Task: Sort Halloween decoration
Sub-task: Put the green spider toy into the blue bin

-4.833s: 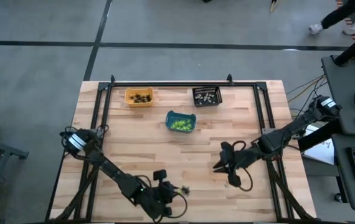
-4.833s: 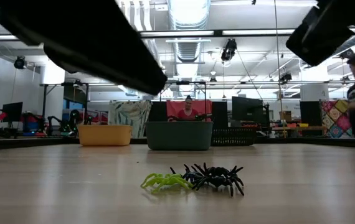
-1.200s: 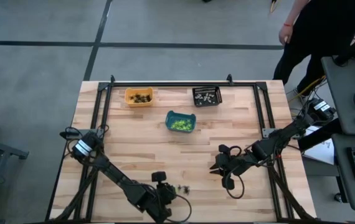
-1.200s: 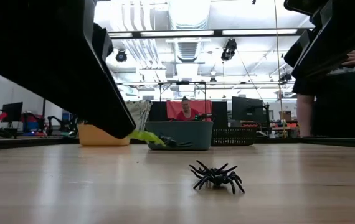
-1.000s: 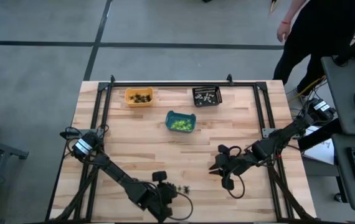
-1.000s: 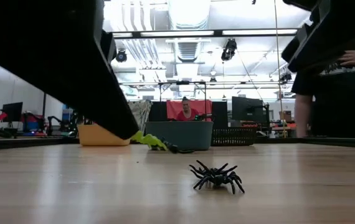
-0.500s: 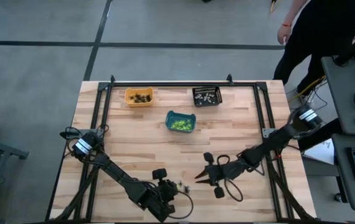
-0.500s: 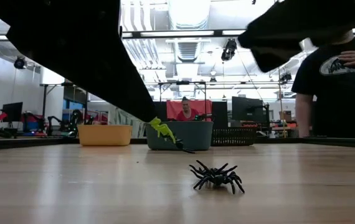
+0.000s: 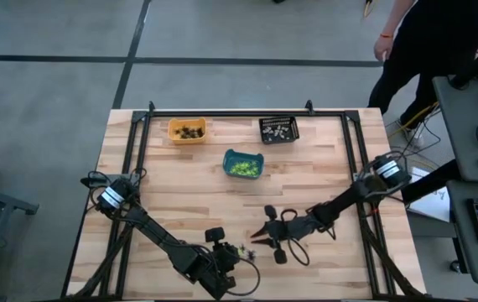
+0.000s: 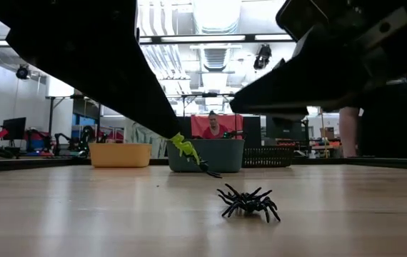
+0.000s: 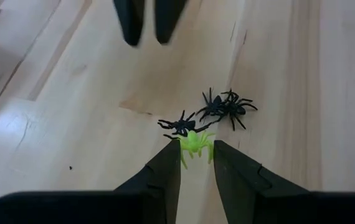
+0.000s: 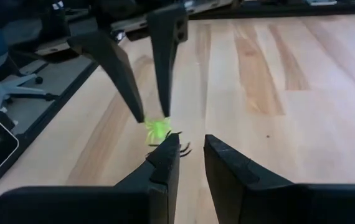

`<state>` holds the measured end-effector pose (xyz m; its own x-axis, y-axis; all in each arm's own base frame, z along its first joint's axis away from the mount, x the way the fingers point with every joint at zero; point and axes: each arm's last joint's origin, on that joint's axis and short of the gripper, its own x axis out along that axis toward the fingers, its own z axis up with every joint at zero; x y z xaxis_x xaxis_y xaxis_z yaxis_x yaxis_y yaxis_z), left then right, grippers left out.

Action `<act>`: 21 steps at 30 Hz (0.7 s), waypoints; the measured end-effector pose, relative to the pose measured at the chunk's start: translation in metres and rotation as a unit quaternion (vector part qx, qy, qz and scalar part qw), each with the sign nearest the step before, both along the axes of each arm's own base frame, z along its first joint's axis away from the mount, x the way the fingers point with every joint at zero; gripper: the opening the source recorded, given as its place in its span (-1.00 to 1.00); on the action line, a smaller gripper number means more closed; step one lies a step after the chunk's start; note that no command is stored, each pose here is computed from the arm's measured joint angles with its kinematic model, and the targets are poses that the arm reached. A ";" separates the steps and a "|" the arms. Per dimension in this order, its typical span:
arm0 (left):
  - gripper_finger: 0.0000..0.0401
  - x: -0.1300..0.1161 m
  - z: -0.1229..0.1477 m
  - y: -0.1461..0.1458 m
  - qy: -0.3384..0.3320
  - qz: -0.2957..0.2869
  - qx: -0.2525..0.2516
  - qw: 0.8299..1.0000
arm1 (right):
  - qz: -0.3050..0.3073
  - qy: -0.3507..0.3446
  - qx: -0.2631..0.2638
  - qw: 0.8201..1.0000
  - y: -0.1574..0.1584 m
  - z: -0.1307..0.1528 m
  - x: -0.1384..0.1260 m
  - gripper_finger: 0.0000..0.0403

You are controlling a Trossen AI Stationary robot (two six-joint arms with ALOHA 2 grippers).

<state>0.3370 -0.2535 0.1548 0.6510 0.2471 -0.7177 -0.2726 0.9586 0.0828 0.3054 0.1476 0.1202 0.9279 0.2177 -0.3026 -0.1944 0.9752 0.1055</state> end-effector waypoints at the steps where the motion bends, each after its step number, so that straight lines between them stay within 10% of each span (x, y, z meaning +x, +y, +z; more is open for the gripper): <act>1: -0.62 0.000 0.000 0.000 -0.001 0.001 0.002 1.000 | 0.000 -0.001 0.001 1.000 0.001 -0.003 0.001 -0.67; 21: -0.62 0.000 0.000 0.001 -0.002 0.002 0.003 1.000 | 0.008 0.019 0.003 1.000 0.017 -0.030 0.036 -0.67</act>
